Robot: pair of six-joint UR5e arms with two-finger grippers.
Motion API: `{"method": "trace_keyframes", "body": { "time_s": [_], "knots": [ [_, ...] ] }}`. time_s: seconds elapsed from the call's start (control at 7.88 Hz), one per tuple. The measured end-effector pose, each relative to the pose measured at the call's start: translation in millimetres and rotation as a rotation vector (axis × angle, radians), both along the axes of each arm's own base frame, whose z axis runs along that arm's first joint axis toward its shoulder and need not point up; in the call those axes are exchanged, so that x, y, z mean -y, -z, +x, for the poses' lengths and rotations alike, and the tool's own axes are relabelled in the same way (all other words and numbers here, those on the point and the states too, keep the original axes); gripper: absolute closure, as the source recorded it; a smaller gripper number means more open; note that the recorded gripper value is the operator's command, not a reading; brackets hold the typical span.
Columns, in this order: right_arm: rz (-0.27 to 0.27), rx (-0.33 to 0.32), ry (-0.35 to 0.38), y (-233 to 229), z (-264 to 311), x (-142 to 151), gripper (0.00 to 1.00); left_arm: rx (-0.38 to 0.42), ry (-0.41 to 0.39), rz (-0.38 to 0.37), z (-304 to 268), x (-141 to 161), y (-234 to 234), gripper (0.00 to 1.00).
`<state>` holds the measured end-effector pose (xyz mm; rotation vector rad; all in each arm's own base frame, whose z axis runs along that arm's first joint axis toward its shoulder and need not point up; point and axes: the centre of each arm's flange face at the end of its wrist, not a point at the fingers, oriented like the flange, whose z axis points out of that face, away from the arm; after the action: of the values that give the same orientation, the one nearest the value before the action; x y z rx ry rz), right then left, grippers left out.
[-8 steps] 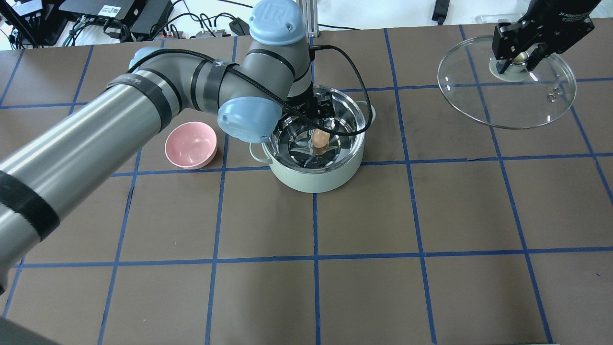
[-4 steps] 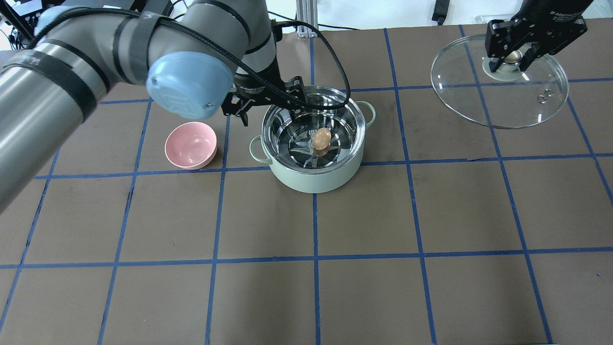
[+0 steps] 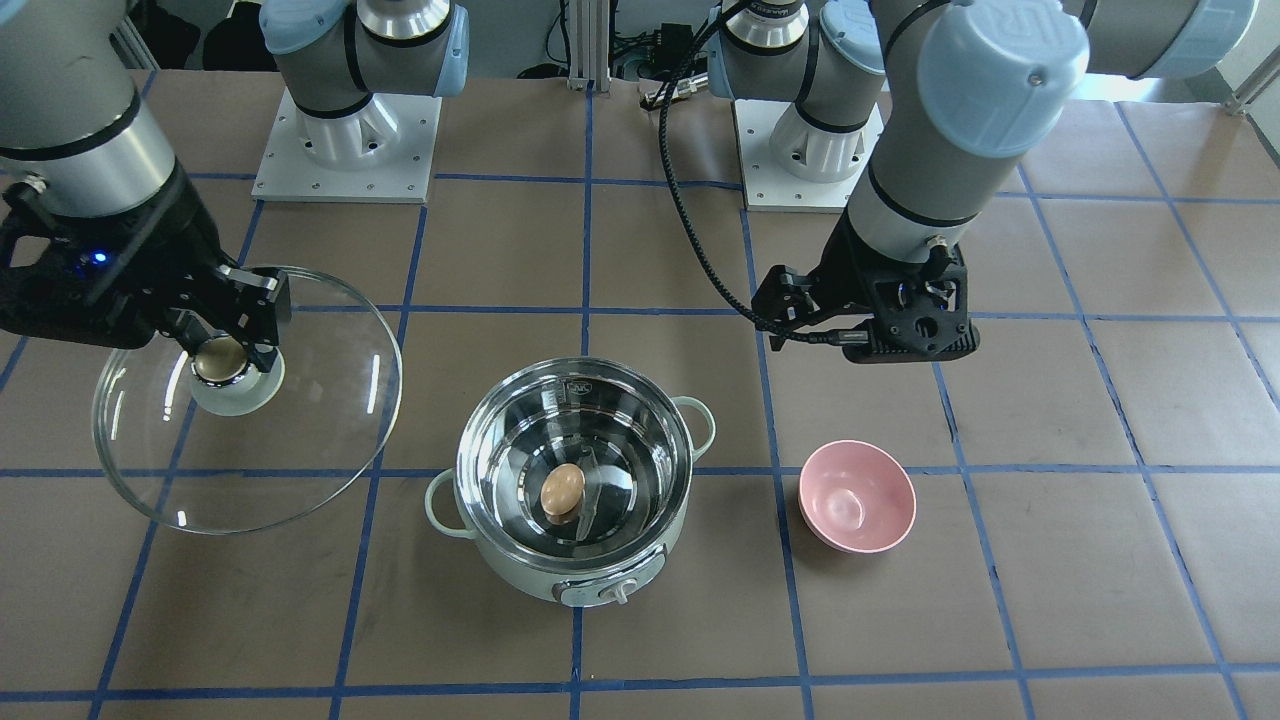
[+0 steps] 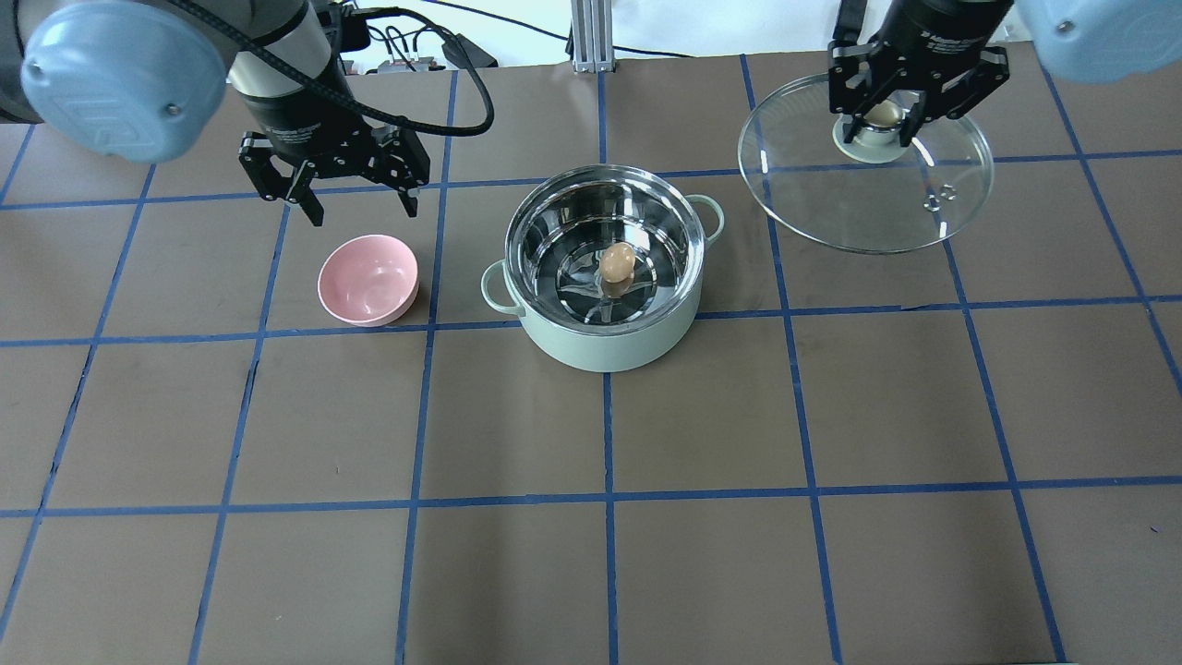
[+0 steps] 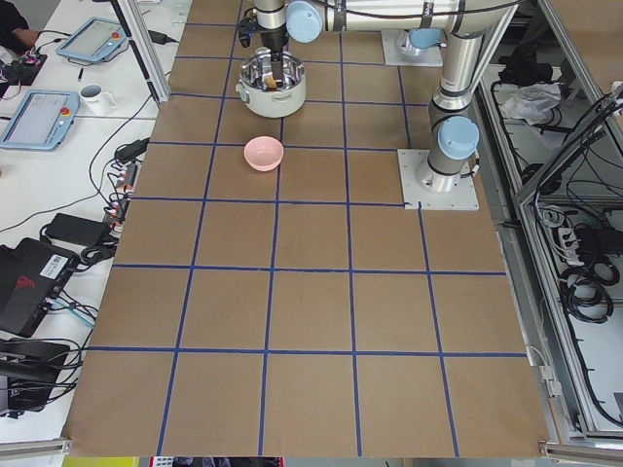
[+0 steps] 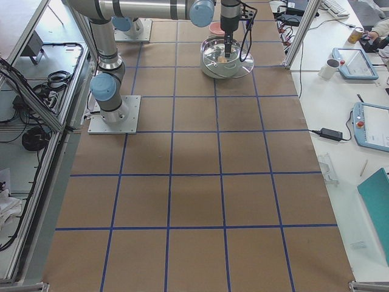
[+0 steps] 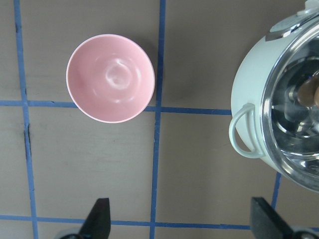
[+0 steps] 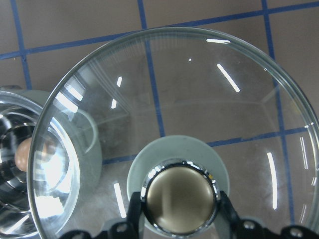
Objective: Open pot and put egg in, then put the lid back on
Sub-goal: 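Carry the glass lid back over the pot with the right gripper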
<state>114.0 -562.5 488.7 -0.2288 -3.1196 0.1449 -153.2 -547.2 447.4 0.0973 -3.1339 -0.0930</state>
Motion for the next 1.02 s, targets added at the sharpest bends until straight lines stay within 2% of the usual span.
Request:
{"method": "trace_keyframes", "body": {
  "time_s": [0.63,1.02],
  "knots": [
    [-0.036,0.022,0.126,49.8,172.8,5.8,0.97,0.008,0.025,-0.023,-3.3,-35.1,-46.1,0.0],
    [-0.038,0.038,0.177,89.0,237.4,-0.1,0.98,0.006,0.034,-0.033,-7.2,-40.1,-52.2,0.0]
  ]
}}
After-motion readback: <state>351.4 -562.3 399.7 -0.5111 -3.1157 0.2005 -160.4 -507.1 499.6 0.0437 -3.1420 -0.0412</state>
